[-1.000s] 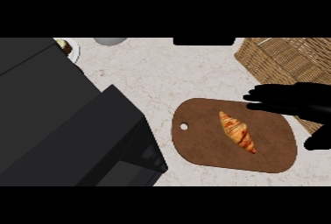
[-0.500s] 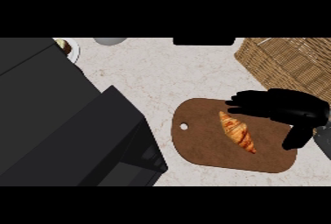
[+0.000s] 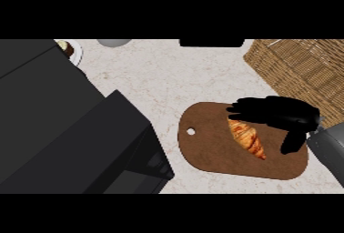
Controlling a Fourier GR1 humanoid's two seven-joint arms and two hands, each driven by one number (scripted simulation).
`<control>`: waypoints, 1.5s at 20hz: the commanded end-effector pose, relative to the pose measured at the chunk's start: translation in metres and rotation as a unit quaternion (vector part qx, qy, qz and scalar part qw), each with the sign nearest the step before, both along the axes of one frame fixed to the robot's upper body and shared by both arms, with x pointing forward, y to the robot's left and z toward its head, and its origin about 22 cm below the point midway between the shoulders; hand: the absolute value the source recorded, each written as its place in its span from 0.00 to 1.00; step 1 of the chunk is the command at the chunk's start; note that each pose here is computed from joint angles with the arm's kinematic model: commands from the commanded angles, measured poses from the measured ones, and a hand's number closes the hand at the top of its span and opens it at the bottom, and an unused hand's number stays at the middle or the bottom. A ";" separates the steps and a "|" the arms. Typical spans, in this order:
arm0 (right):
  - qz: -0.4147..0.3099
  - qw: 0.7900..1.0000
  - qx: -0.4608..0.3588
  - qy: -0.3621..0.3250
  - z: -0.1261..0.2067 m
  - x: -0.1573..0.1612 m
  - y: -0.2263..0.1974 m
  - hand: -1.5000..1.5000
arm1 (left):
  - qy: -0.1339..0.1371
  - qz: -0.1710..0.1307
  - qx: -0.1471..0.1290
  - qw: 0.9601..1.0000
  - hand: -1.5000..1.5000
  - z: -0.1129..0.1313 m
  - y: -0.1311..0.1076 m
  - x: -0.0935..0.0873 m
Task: Pick the croissant from the cutting board and place it in the basket
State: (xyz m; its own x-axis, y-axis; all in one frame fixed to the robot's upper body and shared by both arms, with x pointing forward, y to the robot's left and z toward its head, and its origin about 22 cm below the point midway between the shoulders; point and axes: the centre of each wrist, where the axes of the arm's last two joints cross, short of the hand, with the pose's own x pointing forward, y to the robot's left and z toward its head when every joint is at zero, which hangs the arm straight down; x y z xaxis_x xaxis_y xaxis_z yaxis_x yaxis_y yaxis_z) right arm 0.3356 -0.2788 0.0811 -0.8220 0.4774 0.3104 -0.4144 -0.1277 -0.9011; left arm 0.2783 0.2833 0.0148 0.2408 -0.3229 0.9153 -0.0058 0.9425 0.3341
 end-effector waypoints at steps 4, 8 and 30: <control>0.021 1.000 -0.006 0.022 -0.004 0.003 0.019 0.00 | -0.019 -0.006 -0.011 1.000 0.50 0.002 -0.001 0.021; 0.008 1.000 -0.004 0.014 -0.015 0.002 0.011 0.00 | -0.013 -0.010 -0.007 1.000 0.50 0.012 -0.017 0.014; 0.022 0.998 -0.055 0.028 -0.069 0.005 0.008 1.00 | -0.025 -0.007 -0.014 1.000 0.50 0.017 0.009 0.036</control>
